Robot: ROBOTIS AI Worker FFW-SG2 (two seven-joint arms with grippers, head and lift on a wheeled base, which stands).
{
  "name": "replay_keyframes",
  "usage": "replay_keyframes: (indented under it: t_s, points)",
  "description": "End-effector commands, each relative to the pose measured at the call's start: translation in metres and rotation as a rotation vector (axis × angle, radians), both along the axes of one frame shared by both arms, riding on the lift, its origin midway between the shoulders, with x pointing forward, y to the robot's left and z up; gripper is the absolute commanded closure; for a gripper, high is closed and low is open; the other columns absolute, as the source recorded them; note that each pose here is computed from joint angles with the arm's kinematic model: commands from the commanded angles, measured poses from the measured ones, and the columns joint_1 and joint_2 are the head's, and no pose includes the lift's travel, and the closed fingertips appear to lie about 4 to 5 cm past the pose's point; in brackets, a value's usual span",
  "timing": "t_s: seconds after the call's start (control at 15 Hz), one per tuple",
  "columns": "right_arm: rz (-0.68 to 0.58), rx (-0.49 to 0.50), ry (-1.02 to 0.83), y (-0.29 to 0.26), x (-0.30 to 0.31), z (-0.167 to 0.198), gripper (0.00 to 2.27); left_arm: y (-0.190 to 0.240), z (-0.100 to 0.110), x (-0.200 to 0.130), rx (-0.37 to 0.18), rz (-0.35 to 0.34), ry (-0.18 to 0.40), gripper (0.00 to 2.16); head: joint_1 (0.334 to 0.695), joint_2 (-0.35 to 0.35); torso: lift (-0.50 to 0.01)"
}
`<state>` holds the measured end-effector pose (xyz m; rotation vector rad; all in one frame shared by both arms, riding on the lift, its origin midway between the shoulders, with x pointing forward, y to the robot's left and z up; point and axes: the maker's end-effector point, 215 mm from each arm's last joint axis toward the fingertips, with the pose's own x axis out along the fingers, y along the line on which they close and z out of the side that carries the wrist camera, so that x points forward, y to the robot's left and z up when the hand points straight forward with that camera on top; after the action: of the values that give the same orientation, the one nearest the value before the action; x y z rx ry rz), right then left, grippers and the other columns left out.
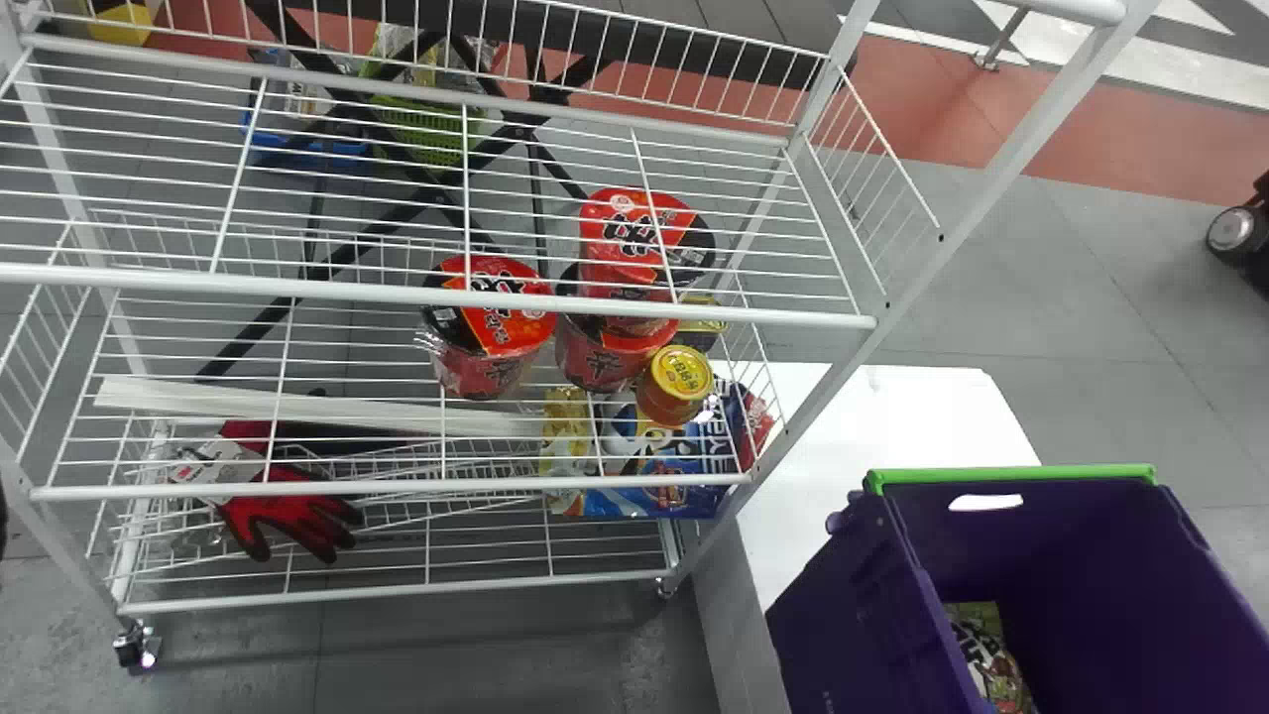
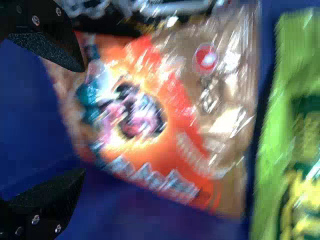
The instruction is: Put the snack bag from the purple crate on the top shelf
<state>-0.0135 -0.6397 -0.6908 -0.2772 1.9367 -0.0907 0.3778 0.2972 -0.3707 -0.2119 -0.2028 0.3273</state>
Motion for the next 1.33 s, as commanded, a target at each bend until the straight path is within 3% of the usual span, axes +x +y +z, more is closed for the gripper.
replay_keyframes:
  t_s: [0.0,0.47,0.53,0.73,0.87,1.0,1.27]
  points:
    - [0.014,0.037,-0.064,0.007,0.007,-0.011,0.10,0.002,-0.002,0.003,0.000,0.003,0.000,0.11,0.695,-0.350,-0.451]
    - [0.025,0.061,-0.091,0.013,0.007,-0.019,0.14,0.007,-0.008,0.010,-0.008,0.009,0.003,0.11,0.695,-0.350,-0.451]
    - [0.027,0.058,-0.085,0.012,0.005,-0.019,0.26,0.007,-0.008,0.011,-0.008,0.008,-0.001,0.11,0.695,-0.350,-0.451]
    - [0.031,0.052,-0.079,0.011,0.004,-0.019,1.26,0.006,-0.009,0.013,-0.010,0.006,-0.001,0.11,0.695,-0.350,-0.451]
    - [0.012,0.041,-0.081,0.008,0.003,-0.016,1.55,0.006,-0.008,0.013,-0.010,0.003,-0.003,0.11,0.695,-0.350,-0.451]
    - [-0.032,0.010,-0.072,0.006,0.001,-0.011,1.98,0.006,-0.009,0.013,-0.013,0.005,-0.001,0.11,0.695,-0.350,-0.451]
    - [-0.115,0.010,-0.140,0.004,0.013,-0.003,2.02,0.005,-0.009,0.013,-0.016,0.006,-0.002,0.11,0.695,-0.350,-0.441]
